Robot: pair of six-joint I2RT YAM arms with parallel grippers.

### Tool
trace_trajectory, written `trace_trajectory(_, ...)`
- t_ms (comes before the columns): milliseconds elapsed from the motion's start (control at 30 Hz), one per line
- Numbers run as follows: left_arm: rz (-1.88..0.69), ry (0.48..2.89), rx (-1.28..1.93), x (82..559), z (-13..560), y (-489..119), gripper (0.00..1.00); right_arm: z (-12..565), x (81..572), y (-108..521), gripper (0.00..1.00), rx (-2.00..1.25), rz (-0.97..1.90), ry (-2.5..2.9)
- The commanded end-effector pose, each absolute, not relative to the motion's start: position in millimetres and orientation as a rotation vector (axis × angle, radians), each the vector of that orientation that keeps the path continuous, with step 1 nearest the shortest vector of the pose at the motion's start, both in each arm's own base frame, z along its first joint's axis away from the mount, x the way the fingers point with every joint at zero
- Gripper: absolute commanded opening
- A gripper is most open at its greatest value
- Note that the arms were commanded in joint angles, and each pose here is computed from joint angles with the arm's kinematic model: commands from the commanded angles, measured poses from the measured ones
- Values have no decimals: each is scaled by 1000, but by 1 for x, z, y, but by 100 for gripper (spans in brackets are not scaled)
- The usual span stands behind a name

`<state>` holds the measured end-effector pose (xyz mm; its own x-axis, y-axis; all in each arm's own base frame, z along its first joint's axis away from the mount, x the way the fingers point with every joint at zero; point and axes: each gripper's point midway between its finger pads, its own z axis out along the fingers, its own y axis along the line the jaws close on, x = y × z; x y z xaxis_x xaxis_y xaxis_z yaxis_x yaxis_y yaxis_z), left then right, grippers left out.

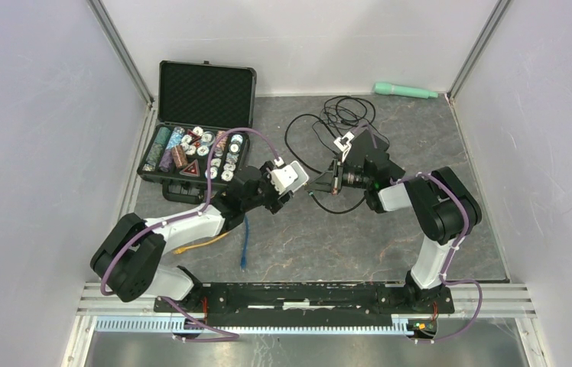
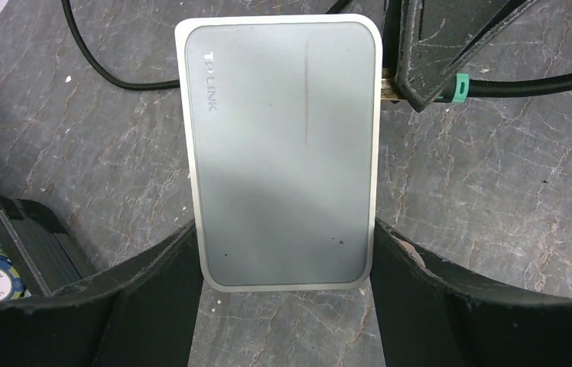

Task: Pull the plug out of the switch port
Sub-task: Pull the connector from the switch port.

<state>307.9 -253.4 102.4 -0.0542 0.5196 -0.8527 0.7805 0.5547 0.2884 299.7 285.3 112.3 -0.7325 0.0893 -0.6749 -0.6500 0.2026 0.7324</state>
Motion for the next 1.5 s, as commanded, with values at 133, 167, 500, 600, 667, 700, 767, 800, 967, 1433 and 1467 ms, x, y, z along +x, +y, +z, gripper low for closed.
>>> trace_trajectory(133,-259,1562,1174,313,115,-259,2,115,305,285,0,-708,1551,1882)
trace_trajectory(167,-237,1548,1186,313,115,-257,2,108,308,281,0,-732,1519,1908)
trace_trajectory(500,-226,1588,1096,322,125,-254,2,112,304,286,0,-696,1506,1888)
trace_trajectory(600,-284,1650,1025,323,126,-259,2,123,293,297,0,-653,1562,1827)
trace_trajectory(667,-309,1673,1017,323,125,-263,2,130,290,303,0,-655,1580,1796)
trace_trajectory(700,-313,1680,1012,323,124,-264,2,130,289,304,0,-654,1580,1797)
trace_trajectory(767,-319,1697,1013,322,121,-265,2,130,288,307,0,-662,1581,1793)
trace_trajectory(800,-318,1699,1013,322,120,-265,2,129,288,307,0,-663,1582,1799)
trace_trajectory(967,-270,1671,1072,322,116,-261,2,110,293,299,0,-733,1512,1892)
trace_trajectory(1433,-222,1655,1060,327,121,-251,2,88,299,278,0,-828,1430,1984)
trace_trajectory(1467,-222,1671,1046,329,120,-251,2,89,296,279,0,-822,1442,1982)
